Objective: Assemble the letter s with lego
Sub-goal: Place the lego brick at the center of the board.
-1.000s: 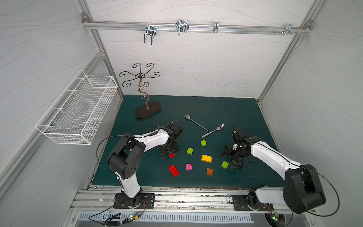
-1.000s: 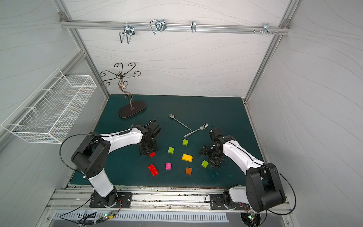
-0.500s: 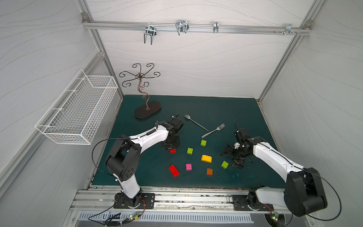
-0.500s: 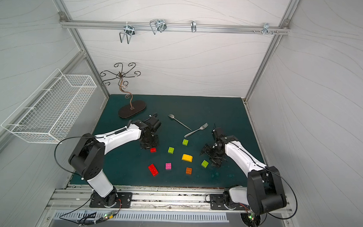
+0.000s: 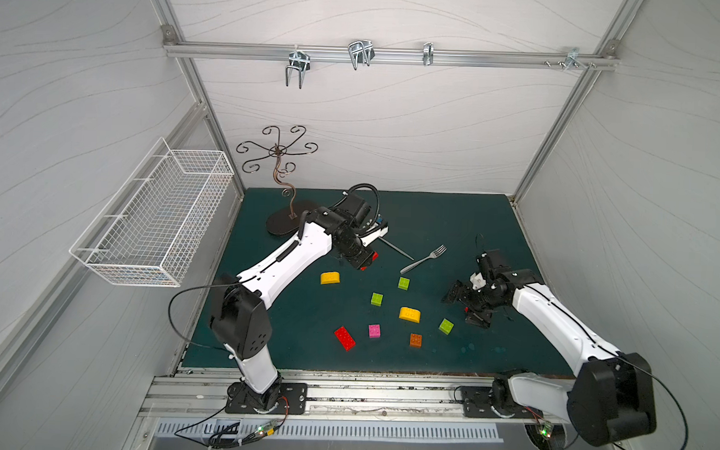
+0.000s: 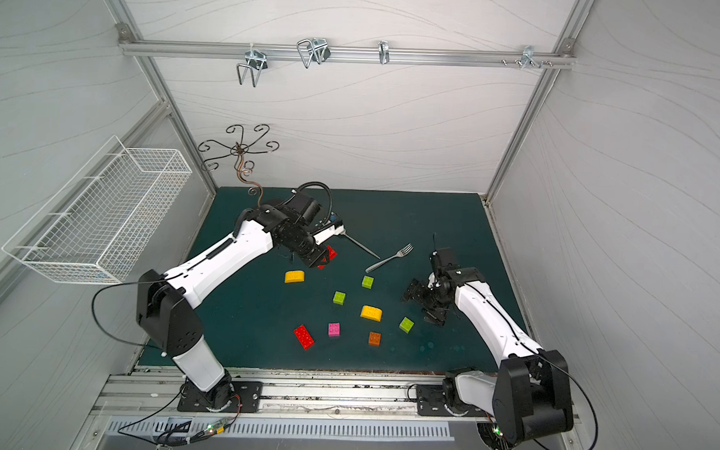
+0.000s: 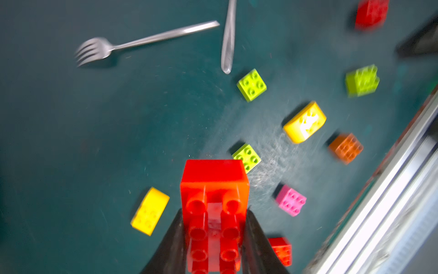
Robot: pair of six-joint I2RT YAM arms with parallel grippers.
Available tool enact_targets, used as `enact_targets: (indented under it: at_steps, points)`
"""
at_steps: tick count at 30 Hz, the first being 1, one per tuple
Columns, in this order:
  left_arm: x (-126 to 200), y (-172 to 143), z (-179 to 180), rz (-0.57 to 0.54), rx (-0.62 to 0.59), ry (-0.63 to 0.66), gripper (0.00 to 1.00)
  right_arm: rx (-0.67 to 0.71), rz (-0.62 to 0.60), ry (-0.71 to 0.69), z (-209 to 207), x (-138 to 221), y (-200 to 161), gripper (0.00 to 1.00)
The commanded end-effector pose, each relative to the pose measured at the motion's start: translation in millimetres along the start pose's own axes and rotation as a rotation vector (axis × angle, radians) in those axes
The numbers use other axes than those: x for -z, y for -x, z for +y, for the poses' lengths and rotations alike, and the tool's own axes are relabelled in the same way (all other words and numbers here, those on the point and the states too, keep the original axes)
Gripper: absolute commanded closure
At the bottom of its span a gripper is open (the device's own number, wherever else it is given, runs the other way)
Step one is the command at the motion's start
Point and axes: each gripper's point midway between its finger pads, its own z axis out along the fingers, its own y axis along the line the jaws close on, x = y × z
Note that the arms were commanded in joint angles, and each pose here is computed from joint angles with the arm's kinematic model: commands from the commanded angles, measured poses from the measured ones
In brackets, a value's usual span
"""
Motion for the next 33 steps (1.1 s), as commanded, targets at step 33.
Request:
enact_targets:
  at_steps: [33]
  points:
    - [-143,-4,19,0.251,-0.661,-0.141,0.77,-0.038,0.057,0.063,-14,-4,-2,0.08]
